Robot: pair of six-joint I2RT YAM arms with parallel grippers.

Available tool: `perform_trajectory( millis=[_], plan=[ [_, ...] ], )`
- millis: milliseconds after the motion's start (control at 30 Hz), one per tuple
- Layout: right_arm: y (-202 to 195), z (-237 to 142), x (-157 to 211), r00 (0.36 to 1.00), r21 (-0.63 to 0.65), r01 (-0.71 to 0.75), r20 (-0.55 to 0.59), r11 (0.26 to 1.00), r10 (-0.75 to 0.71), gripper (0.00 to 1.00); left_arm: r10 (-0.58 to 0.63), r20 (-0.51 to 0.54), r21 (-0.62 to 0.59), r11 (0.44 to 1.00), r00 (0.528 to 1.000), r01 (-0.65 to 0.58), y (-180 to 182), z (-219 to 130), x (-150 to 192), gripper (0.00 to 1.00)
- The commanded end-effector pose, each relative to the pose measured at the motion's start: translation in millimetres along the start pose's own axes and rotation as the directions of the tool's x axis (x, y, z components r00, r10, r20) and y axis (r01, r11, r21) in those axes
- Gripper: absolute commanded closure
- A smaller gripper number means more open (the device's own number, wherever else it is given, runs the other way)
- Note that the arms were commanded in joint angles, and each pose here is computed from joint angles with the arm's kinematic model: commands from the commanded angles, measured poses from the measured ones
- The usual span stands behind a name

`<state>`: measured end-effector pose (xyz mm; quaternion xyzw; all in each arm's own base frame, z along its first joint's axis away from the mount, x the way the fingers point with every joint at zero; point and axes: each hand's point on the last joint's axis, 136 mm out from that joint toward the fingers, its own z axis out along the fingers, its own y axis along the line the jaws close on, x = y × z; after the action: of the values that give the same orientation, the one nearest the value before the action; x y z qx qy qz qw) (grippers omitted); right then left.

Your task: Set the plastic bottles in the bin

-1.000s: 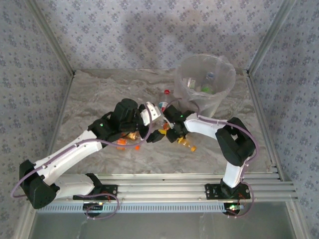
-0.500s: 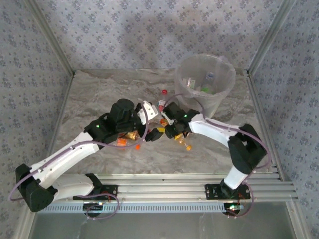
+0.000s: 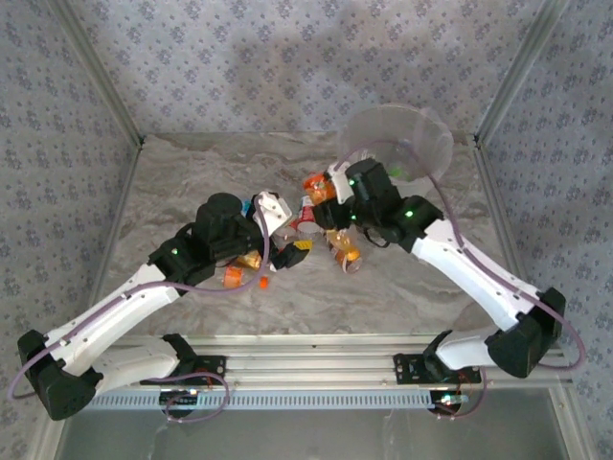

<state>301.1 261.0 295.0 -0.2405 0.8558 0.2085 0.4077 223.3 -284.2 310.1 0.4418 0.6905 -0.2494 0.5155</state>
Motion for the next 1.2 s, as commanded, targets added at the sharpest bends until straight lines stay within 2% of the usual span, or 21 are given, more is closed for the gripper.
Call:
perform_trajectory(
  millis=[0, 167, 333, 567, 733, 867, 1167],
  plan=[
    [-12.4, -39.0, -52.7, 0.984, 0.022, -0.042, 0.176, 0.999, 0.037, 0.48, -0.007, 0.034, -0.001, 1.0, 0.999, 0.007, 0.9, -1.4, -7.9, 0.0],
    [-50.8, -74.0, -108.8, 0.934, 0.112, -0.098, 0.353, 0.989, 0.053, 0.48, -0.012, 0.024, 0.006, 1.0, 1.0, 0.012, 0.2, 1.5, -5.5, 0.0],
    [-89.2, -98.6, -151.9, 0.875, 0.213, -0.144, 0.484, 0.966, 0.023, 0.48, -0.012, 0.02, 0.01, 1.0, 1.0, 0.012, -0.6, 2.6, -4.6, 0.0],
    [-154.1, -93.8, -176.5, 0.829, 0.392, -0.226, 0.558, 0.892, -0.036, 0.47, -0.013, 0.016, 0.015, 1.0, 1.0, 0.012, -1.9, 4.2, -3.4, 0.0],
    [-200.9, -69.2, -164.5, 0.858, 0.528, -0.233, 0.507, 0.816, -0.083, 0.47, -0.01, 0.01, 0.023, 1.0, 1.0, 0.01, -4.6, 5.7, -1.9, 0.0],
    [-234.5, -58.1, -141.0, 0.873, 0.592, -0.271, 0.484, 0.759, -0.065, 0.47, -0.005, 0.006, 0.027, 1.0, 1.0, 0.005, -6.5, 6.4, -1.5, 0.0],
    [-270.9, -51.0, -78.9, 0.89, 0.675, -0.345, 0.456, 0.652, -0.002, 0.46, -0.005, -0.006, 0.037, 0.999, 1.0, 0.006, -9.4, 9.8, 1.7, 0.0]
  ],
)
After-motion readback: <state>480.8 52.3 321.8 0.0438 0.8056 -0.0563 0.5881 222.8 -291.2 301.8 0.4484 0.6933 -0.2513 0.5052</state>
